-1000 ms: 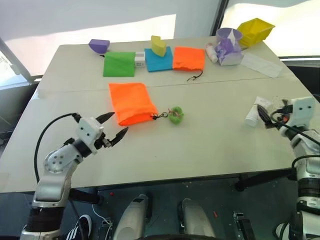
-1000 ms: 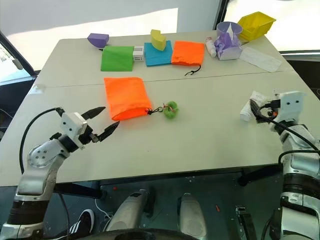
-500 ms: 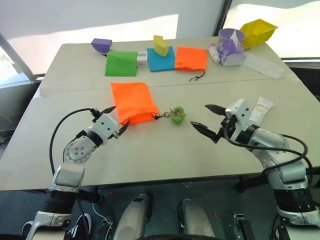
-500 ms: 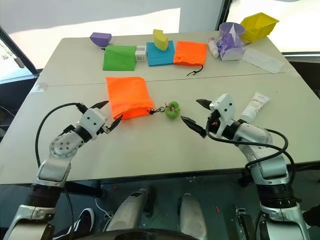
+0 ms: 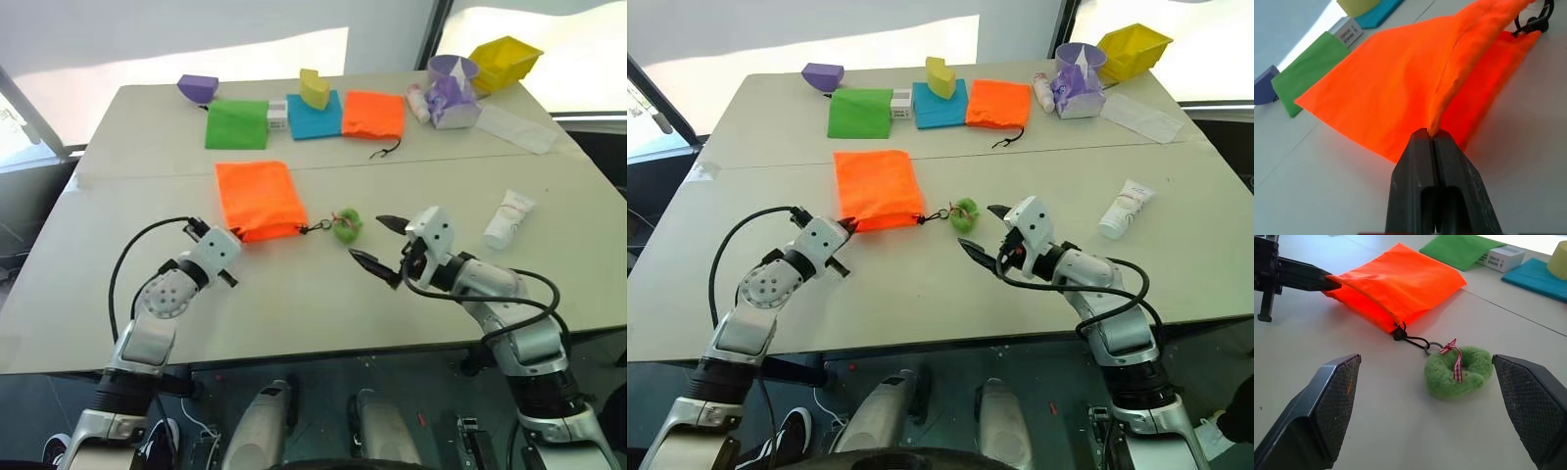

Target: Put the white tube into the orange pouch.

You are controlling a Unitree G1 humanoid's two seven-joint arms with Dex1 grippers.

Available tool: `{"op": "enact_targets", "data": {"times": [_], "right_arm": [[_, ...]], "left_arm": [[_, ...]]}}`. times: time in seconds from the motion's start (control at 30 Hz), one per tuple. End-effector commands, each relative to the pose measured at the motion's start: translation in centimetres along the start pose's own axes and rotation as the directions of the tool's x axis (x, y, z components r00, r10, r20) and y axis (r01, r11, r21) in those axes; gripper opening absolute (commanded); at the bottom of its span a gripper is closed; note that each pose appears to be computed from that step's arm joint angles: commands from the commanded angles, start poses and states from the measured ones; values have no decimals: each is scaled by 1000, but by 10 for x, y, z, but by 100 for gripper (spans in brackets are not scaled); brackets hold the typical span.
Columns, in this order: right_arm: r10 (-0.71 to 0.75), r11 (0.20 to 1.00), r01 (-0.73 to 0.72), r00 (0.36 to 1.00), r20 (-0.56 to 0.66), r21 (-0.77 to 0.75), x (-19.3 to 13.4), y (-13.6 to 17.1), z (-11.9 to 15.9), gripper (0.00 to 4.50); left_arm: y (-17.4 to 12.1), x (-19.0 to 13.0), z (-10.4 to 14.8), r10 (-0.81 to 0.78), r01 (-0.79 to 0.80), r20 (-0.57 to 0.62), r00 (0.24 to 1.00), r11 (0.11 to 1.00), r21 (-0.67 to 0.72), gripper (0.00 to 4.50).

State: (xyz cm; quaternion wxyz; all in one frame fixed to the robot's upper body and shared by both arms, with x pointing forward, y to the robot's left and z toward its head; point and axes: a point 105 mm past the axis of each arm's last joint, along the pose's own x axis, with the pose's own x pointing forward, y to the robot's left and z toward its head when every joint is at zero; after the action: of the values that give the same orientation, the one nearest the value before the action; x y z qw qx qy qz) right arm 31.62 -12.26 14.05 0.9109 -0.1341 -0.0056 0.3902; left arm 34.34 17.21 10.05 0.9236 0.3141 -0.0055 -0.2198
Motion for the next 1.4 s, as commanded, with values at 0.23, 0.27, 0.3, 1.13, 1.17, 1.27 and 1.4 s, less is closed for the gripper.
{"op": "enact_targets", "data": {"times": [0.23,0.27,0.3,1.13,1.17,1.27,1.4], "right_arm": [[-33,992,37,999,29,-121,11,-5,10,450],[-64,989,66,998,18,-131,9,-14,8,450],[-92,987,92,996,7,-134,6,-23,6,450],[-682,688,725,639,-357,-16,-113,-126,-24,450],[-696,646,763,590,-409,1,-119,-130,-28,450],[-702,565,824,512,-495,50,-125,-135,-32,450],[-675,547,828,523,-520,122,-117,-139,-31,450]], "left_arm": [[-11,-7,27,-89,93,77,993,995,-47,5],[-15,-9,29,-112,116,80,991,992,-49,5],[-17,-11,31,-118,123,83,990,991,-55,5],[-48,-23,54,-240,266,162,957,951,-156,5],[-49,-23,54,-239,265,164,957,951,-159,5],[-50,-22,55,-234,259,166,958,954,-148,5],[-53,-22,54,-237,263,170,957,952,-155,5]]}}
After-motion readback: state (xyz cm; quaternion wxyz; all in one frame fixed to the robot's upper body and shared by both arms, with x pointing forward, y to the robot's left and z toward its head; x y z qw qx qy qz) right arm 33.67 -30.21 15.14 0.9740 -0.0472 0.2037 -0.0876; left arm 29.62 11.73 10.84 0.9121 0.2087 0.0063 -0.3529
